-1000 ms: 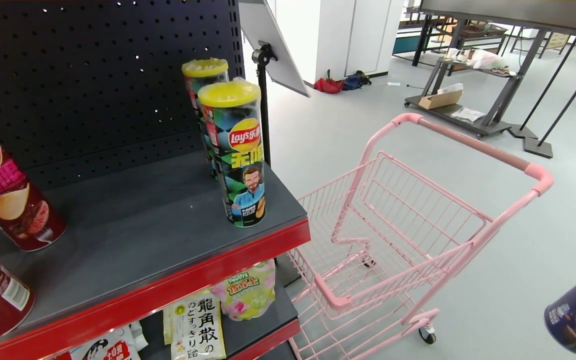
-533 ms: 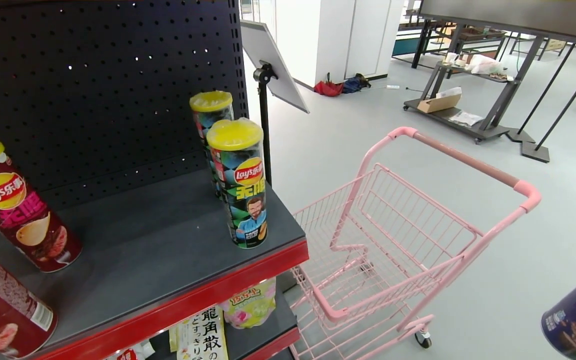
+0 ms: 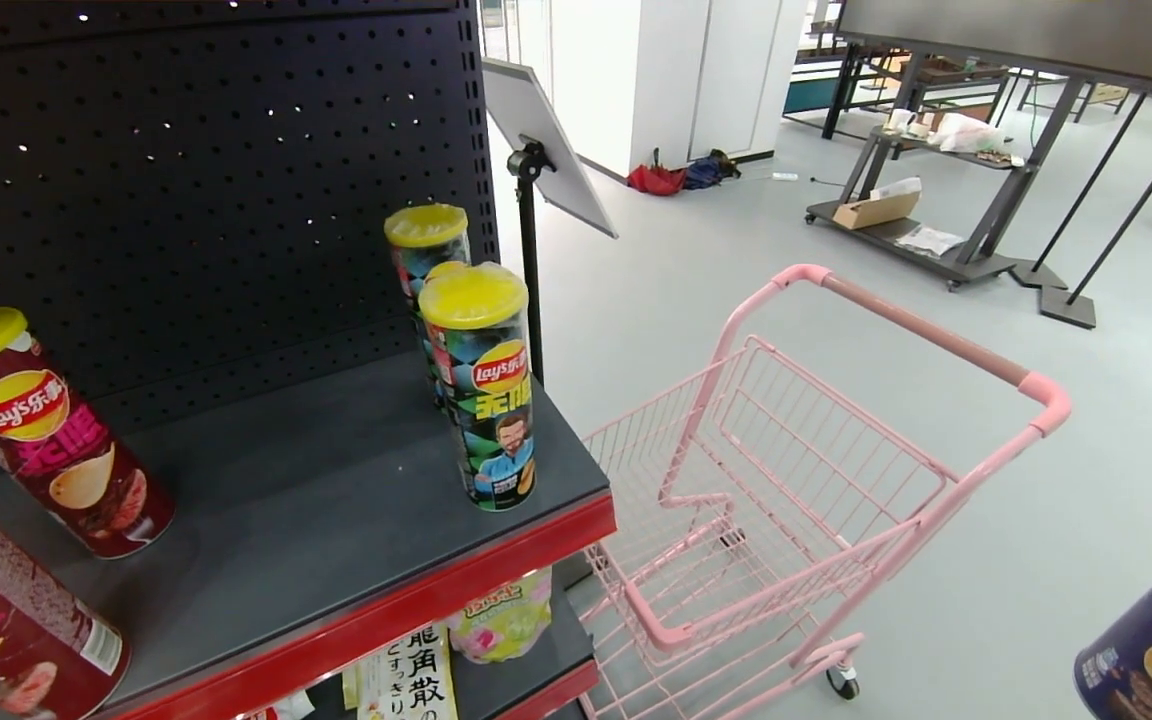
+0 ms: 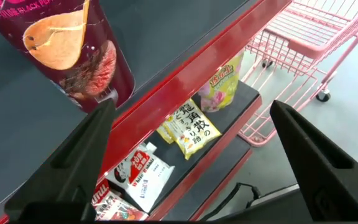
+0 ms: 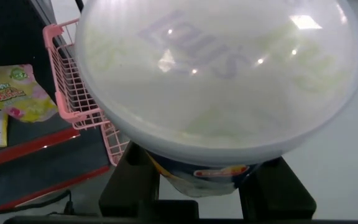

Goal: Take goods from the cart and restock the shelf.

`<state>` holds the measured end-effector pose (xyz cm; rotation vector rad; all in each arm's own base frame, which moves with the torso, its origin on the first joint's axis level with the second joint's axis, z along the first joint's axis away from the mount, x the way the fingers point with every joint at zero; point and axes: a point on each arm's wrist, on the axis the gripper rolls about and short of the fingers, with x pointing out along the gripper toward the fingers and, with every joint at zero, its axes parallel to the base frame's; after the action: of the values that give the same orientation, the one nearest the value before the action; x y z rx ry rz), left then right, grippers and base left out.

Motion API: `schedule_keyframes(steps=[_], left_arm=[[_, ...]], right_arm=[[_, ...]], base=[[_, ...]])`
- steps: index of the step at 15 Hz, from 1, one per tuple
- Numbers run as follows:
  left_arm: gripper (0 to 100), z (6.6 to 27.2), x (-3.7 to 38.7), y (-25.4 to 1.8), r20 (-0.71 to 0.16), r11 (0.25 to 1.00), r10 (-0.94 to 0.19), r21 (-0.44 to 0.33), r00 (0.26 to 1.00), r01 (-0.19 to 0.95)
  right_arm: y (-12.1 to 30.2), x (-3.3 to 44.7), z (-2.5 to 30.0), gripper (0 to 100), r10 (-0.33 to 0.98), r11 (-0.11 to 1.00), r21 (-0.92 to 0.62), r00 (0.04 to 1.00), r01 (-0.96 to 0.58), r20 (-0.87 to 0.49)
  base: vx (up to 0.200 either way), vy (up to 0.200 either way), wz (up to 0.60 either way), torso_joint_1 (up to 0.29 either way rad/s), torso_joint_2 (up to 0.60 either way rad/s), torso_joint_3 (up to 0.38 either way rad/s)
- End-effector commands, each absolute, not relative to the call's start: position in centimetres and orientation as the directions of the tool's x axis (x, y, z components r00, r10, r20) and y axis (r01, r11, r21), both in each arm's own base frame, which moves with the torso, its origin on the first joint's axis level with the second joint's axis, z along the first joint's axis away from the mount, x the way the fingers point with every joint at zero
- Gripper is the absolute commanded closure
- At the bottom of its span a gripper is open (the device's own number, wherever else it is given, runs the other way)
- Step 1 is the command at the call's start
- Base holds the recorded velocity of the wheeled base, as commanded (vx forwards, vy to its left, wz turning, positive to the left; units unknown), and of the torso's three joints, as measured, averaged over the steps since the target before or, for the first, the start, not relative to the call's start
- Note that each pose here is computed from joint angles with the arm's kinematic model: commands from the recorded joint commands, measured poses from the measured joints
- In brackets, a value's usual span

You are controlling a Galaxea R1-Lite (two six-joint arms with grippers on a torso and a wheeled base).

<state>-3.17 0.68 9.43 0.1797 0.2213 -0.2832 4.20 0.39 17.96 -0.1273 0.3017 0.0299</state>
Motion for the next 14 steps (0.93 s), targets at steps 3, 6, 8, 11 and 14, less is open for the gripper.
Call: schedule_keyframes(steps=[3, 6, 8, 11, 14], left_arm=[[0, 9.44, -3.17, 0.67, -0.24, 0.944, -0.257, 0.143, 0.936, 0.296], [0, 9.44, -3.16, 0.68, -0.24, 0.945, -0.256, 0.144, 0.937, 0.295], [0, 9.44, -3.16, 0.68, -0.24, 0.945, -0.256, 0.144, 0.937, 0.295], [0, 9.43, -3.17, 0.68, -0.241, 0.946, -0.255, 0.139, 0.936, 0.294], [0, 9.47, -3.17, 0.7, -0.24, 0.947, -0.245, 0.148, 0.939, 0.285]], right_arm=[[0.43, 4.37, 17.67, 100, 0.012, 0.991, -0.122, 0.949, -0.053, -0.314], [0.45, 4.45, 17.6, 100, 0.015, 0.991, -0.122, 0.947, -0.057, -0.32], [0.48, 4.51, 17.6, 100, 0.019, 0.991, -0.122, 0.947, -0.062, -0.321], [0.47, 4.42, 17.6, 100, 0.019, 0.991, -0.122, 0.947, -0.062, -0.32], [0.35, 3.94, 17.6, 100, 0.014, 0.993, -0.111, 0.956, -0.048, -0.293]], base=[[0.0, 0.0, 0.6, 0.004, -0.01, -0.004], [0.0, 0.0, 0.6, 0.004, 0.0, -0.004], [0.0, 0.0, 0.6, 0.005, 0.0, 0.0], [0.0, 0.0, 0.0, 0.0, 0.0, 0.0], [0.0, 0.0, 0.0, 0.0, 0.0, 0.0]])
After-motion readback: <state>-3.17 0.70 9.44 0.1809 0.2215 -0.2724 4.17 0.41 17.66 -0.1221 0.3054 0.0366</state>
